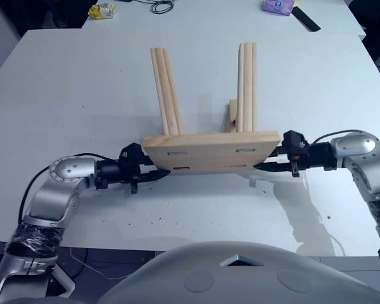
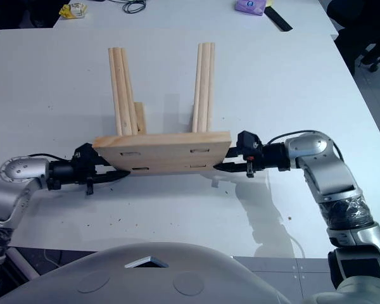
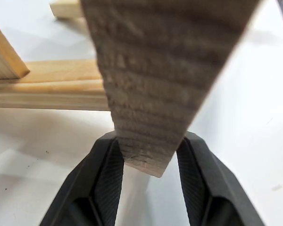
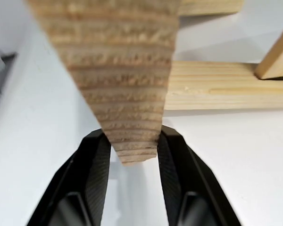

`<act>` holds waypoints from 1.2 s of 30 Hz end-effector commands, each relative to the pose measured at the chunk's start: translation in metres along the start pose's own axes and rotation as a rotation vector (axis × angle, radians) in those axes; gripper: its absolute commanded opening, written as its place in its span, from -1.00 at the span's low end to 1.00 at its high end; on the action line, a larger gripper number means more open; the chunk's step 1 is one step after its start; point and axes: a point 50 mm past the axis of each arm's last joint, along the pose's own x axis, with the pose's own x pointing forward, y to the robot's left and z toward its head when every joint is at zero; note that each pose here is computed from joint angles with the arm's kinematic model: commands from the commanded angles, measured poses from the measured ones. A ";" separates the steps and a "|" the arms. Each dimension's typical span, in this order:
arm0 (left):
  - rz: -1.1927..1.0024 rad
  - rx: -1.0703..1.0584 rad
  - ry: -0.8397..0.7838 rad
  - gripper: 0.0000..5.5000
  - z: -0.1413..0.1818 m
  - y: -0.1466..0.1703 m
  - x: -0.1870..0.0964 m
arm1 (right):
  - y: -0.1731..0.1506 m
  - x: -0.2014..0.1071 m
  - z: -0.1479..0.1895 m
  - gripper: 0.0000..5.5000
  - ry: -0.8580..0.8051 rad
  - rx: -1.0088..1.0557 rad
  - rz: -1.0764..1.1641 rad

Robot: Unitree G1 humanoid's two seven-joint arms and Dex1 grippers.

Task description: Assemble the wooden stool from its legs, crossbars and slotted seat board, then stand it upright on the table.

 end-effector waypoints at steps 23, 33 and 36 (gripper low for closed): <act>0.508 -1.104 -1.274 -0.42 0.122 0.011 -0.032 | 0.001 0.000 0.107 -0.45 -0.954 0.845 -0.444; 0.594 -1.349 -1.510 -0.42 0.138 0.017 -0.054 | 0.009 -0.026 0.175 -0.45 -1.247 1.113 -0.370; 0.634 -1.412 -1.542 -0.42 0.139 0.017 -0.057 | 0.006 -0.027 0.174 -0.45 -1.265 1.217 -0.412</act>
